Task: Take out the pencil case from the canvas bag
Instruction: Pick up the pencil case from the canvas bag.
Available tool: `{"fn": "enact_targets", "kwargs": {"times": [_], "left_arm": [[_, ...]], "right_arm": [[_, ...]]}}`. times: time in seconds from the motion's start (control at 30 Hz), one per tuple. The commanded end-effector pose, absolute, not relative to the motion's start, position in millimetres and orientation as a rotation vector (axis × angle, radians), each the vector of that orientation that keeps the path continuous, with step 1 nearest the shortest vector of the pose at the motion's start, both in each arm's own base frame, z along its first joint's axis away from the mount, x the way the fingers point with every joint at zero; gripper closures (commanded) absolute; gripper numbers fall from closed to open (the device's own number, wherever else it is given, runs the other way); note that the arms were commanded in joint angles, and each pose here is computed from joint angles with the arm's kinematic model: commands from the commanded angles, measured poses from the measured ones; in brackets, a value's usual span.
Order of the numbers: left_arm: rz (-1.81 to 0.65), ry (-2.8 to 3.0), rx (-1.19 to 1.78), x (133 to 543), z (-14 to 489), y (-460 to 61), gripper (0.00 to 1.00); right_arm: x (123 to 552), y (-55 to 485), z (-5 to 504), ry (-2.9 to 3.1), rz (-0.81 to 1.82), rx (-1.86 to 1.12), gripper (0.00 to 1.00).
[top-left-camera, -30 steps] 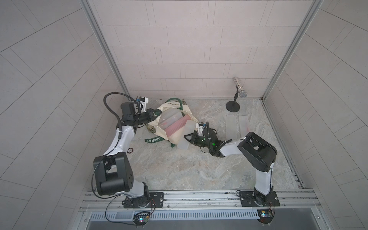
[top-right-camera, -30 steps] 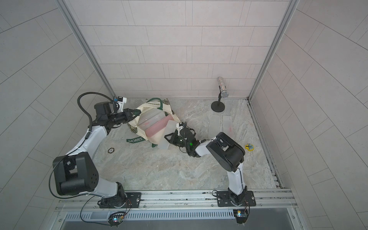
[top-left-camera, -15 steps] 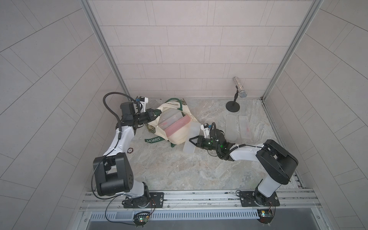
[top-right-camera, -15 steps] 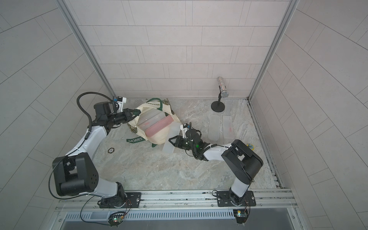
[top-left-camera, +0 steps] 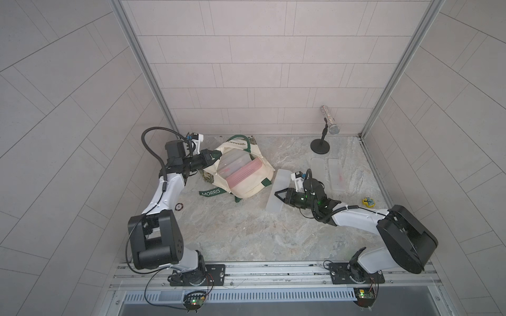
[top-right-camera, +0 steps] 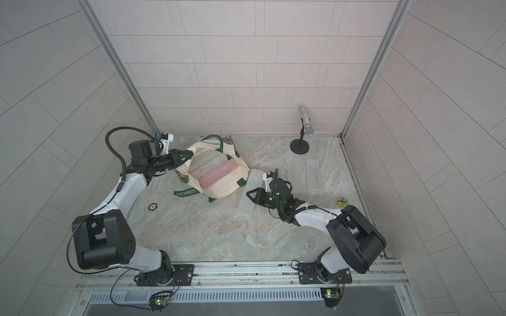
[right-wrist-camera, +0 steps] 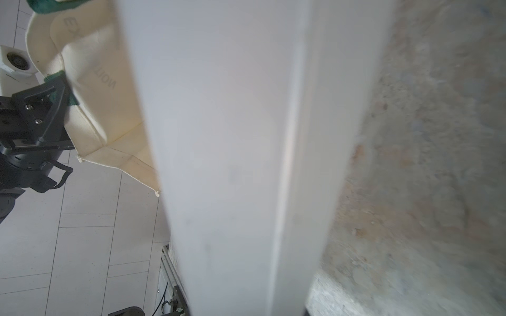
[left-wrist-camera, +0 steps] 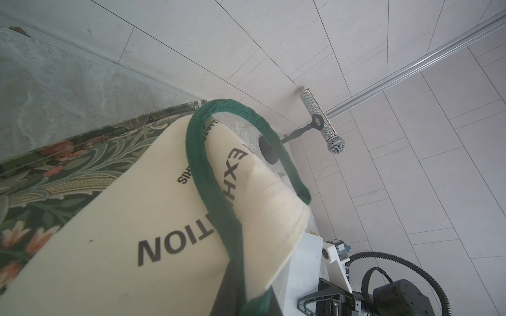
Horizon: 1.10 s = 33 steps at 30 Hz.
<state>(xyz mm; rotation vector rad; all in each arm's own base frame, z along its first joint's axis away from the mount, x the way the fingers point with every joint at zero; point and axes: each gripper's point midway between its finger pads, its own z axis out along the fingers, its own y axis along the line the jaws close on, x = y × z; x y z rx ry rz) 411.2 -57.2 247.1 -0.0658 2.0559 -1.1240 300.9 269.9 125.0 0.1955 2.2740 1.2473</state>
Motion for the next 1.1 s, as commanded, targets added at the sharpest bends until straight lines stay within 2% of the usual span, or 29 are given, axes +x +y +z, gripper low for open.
{"fn": "enact_targets", "kwargs": {"times": [0.0,0.23,0.47,0.7,1.07], "left_arm": [[-1.127,1.992,0.003,413,269,-58,1.00],[-1.119,1.996,0.001,414,266,-57,1.00],[-1.137,2.001,-0.029,419,258,-56,1.00],[-1.169,2.006,-0.072,423,253,-57,1.00],[-1.155,1.992,-0.045,418,259,-58,1.00]], "right_arm": [[298,256,134,2.302,1.179,0.157,0.78],[299,211,146,2.350,0.935,0.142,0.78],[311,181,149,2.357,0.914,0.197,0.78],[325,174,136,2.492,0.807,0.147,0.78],[371,180,109,2.635,0.829,0.170,0.79]]}}
